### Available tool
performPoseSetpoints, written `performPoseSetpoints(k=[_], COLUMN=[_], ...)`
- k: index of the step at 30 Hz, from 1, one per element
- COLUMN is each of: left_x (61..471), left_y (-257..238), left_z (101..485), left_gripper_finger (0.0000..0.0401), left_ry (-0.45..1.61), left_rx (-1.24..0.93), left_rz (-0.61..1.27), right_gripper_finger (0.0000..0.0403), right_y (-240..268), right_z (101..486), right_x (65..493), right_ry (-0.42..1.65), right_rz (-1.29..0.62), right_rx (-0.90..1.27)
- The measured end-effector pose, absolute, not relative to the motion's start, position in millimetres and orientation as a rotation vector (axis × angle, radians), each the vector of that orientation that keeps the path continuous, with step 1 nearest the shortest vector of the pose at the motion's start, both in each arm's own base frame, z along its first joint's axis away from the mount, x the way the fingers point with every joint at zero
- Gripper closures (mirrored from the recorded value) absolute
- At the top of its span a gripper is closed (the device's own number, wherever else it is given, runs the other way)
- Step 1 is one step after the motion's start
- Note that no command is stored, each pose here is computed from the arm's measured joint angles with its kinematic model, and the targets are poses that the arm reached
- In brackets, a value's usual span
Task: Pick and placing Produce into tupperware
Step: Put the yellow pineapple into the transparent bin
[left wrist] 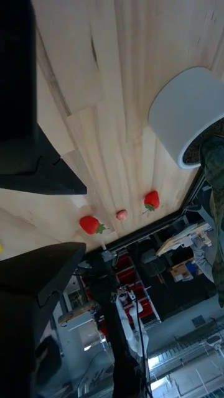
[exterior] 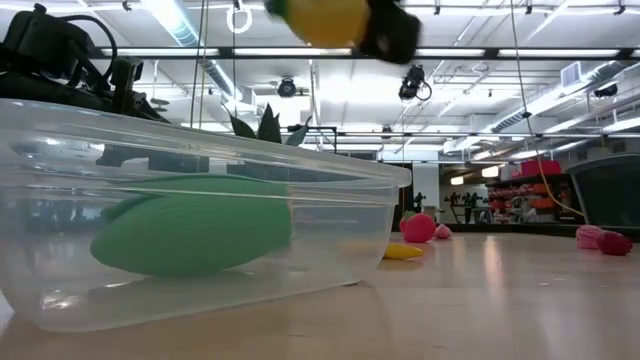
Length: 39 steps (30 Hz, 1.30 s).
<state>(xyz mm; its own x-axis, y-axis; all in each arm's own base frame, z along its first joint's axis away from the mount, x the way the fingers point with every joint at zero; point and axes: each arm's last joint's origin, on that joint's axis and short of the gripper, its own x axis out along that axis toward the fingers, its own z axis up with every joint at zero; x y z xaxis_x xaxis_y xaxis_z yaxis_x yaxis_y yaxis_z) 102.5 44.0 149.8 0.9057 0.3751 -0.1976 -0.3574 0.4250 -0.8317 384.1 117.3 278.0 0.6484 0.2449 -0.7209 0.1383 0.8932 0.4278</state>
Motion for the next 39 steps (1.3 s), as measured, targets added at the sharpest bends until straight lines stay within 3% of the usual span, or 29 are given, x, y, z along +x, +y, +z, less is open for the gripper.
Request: performPoseSetpoints(k=[4,25,34,39], left_x=[103,103,102,103], left_y=[44,44,44,44], left_z=[150,149,149,149], left_gripper_finger=[0.0263,0.0258,0.0255,0.0259], left_ry=[-0.019,-0.007,-0.006,-0.007], left_rx=[-1.035,-1.035,-1.033,-1.036], left_rz=[0.458,0.462,0.462,0.461], right_gripper_finger=[0.0204,0.0203,0.0157,0.0127], right_y=[111,139,140,136], right_z=[277,180,170,182], right_x=[387,411,410,409], right_ry=[0.850,1.038,1.078,1.052], right_rz=[0.043,0.117,0.136,0.119], right_rx=[0.505,0.502,0.439,0.473])
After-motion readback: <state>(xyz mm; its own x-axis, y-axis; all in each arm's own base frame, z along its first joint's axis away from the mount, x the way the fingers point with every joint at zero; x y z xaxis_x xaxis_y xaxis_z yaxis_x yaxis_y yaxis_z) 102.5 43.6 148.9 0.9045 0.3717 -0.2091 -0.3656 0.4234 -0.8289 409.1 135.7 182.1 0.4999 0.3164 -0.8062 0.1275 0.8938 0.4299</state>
